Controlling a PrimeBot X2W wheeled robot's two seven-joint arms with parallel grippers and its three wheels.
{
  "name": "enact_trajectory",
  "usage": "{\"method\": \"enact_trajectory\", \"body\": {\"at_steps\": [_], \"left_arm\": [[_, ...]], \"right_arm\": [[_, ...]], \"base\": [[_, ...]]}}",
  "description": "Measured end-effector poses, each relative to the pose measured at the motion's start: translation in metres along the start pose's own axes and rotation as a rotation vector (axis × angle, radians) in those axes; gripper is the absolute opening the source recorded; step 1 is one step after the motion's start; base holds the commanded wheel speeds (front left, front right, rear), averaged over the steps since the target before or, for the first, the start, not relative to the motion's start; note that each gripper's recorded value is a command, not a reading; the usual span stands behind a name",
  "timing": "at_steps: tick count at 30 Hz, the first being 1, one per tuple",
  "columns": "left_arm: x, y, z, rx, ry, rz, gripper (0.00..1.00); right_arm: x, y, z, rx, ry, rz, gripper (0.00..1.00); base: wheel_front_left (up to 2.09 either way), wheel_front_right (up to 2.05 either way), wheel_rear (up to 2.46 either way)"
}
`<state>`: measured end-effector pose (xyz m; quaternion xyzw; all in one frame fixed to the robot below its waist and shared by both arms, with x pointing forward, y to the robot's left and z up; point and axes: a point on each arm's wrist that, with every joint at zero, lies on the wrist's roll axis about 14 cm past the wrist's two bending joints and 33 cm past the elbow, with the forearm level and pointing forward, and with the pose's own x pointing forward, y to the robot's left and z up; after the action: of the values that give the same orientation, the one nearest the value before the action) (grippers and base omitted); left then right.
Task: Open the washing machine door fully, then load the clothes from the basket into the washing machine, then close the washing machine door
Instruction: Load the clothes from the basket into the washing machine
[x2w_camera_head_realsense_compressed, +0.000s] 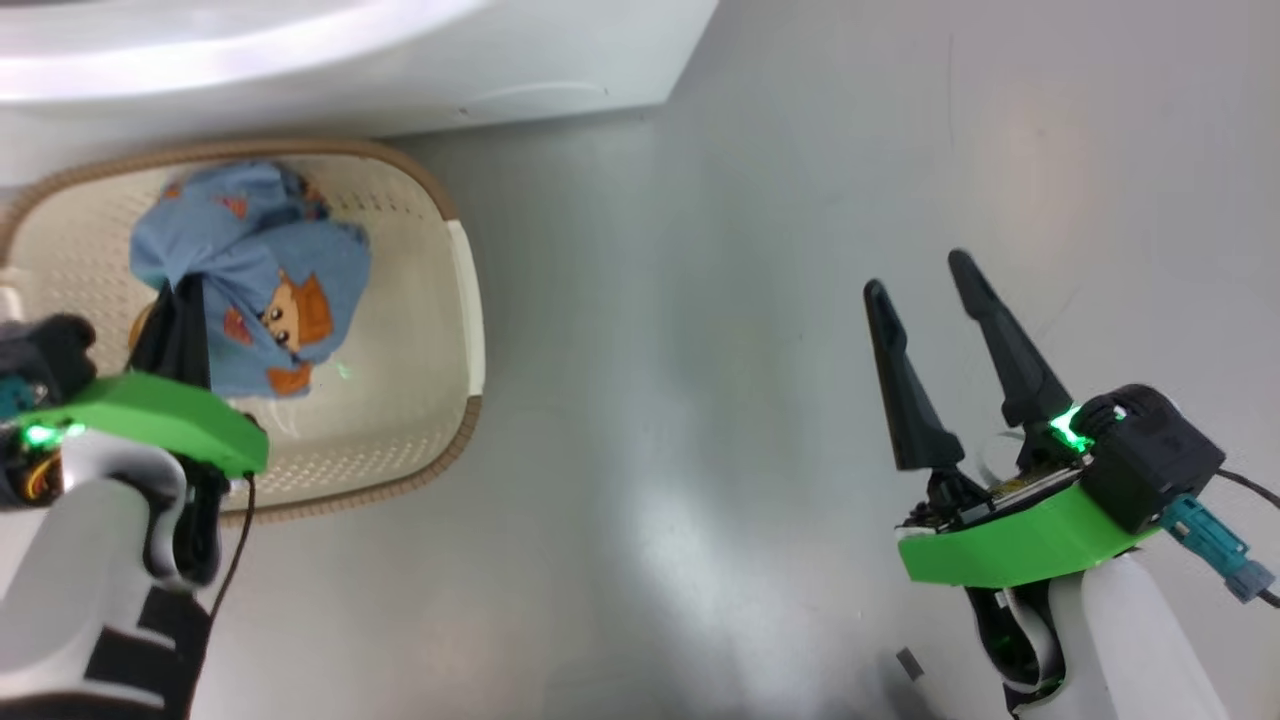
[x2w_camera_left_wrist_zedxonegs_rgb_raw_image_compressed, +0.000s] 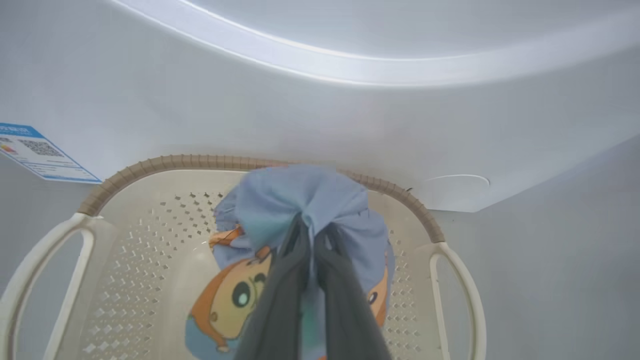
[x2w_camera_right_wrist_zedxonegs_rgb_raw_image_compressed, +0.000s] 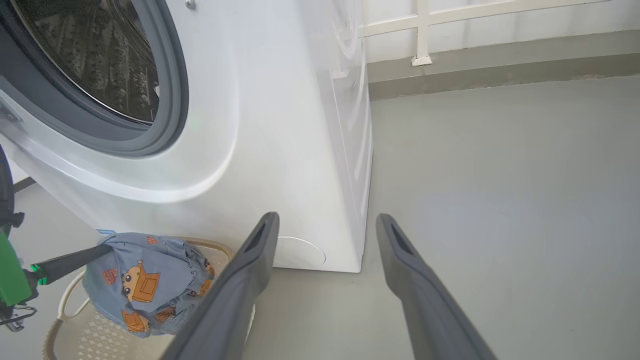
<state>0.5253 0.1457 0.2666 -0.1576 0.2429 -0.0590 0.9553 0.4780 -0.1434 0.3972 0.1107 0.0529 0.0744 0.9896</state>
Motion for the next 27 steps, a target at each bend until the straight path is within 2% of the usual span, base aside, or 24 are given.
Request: {"method": "enact_trajectory", "body": {"at_steps": [7,27], "left_arm": [[-0.028,-0.011,0.051,-0.004,-0.165,-0.004,0.0],[-0.117,-0.025,0.146,0.051,-0.48,0.019,0.0]], "right_arm": [[-0.004,0.013,0.023,0.0,-0.048,0.029,1.0],[-0.042,0.03,0.066,-0.008,-0.12,0.045,1.0]], "base": [[0.0,0.0,0.0],[0.0,0.0,0.0]]}}
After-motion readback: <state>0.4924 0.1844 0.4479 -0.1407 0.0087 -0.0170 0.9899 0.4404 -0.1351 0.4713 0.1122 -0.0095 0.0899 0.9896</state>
